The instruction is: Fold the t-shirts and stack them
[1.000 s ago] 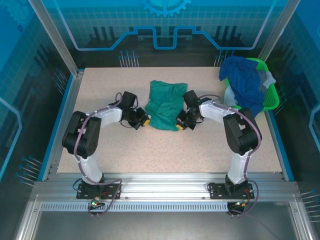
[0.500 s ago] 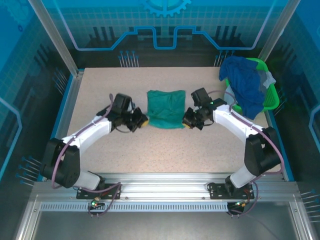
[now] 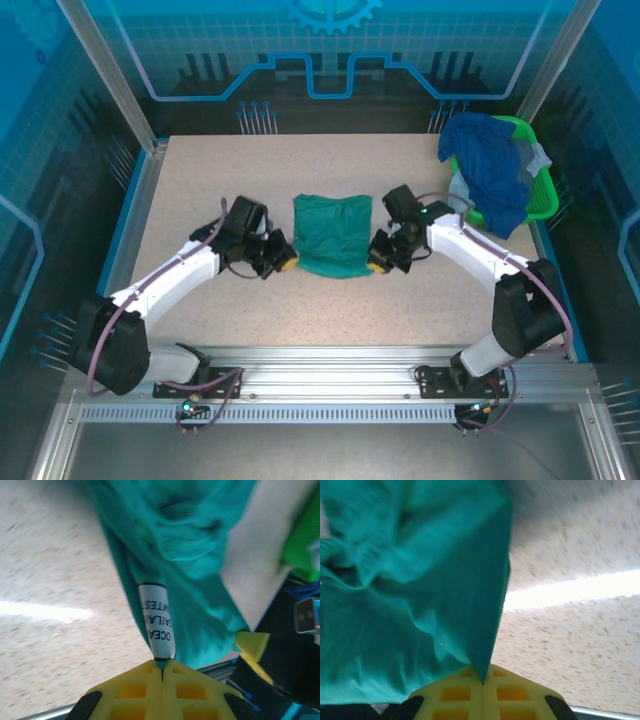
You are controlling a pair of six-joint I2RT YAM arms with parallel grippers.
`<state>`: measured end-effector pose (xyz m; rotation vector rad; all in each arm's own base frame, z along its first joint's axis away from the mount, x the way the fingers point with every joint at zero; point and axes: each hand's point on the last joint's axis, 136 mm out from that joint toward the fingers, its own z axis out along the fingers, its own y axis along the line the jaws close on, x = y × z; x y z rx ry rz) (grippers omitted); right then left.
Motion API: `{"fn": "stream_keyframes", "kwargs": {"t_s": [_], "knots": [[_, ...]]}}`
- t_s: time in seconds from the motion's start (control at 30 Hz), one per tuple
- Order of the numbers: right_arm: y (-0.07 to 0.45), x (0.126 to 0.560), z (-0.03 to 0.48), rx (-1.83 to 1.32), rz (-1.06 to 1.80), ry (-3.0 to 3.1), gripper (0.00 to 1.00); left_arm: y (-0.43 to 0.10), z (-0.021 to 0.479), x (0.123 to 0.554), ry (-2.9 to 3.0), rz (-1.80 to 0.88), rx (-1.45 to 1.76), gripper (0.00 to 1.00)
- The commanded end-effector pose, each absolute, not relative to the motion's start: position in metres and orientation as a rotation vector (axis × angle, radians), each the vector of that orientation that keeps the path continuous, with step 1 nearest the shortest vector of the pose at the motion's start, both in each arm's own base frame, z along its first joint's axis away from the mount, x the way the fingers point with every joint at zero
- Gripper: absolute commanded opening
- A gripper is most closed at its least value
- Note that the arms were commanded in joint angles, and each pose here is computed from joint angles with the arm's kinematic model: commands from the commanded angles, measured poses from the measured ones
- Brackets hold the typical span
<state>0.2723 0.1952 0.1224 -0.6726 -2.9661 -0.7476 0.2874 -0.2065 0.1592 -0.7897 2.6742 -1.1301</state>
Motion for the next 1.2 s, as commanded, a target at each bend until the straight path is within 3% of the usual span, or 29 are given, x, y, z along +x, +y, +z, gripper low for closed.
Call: {"fn": "stream_keyframes", "kwargs": {"t_s": [0.0,0.1,0.2,0.47,0.67,0.97,1.17], "knots": [[0.183,0.29,0.167,-0.704,-0.823,-3.045,0.0,-0.199,0.204,0.313,2.572,-1.121,-0.755,0.0],[0.181,0.298,0.188,-0.72,-0.884,-3.065,0.0,-0.197,0.228,0.322,2.529,-1.13,-0.715,0.0],[0.186,0.29,0.185,-0.691,-0.886,-3.036,0.0,-0.199,0.212,0.31,2.587,-1.132,-0.726,0.0],[0.193,0.23,0.129,-0.584,-0.778,-2.882,0.0,-0.194,0.121,0.215,2.881,-1.072,-0.852,0.0],[0.185,0.191,0.092,-0.523,-0.643,-2.807,0.0,-0.185,0.089,0.158,3.065,-1.073,-0.936,0.0],[0.184,0.189,0.101,-0.511,-0.645,-2.808,0.0,-0.189,0.099,0.172,3.019,-1.089,-0.929,0.0],[0.185,0.217,0.135,-0.544,-0.717,-2.869,0.0,-0.184,0.138,0.214,2.818,-1.105,-0.994,0.0]]}}
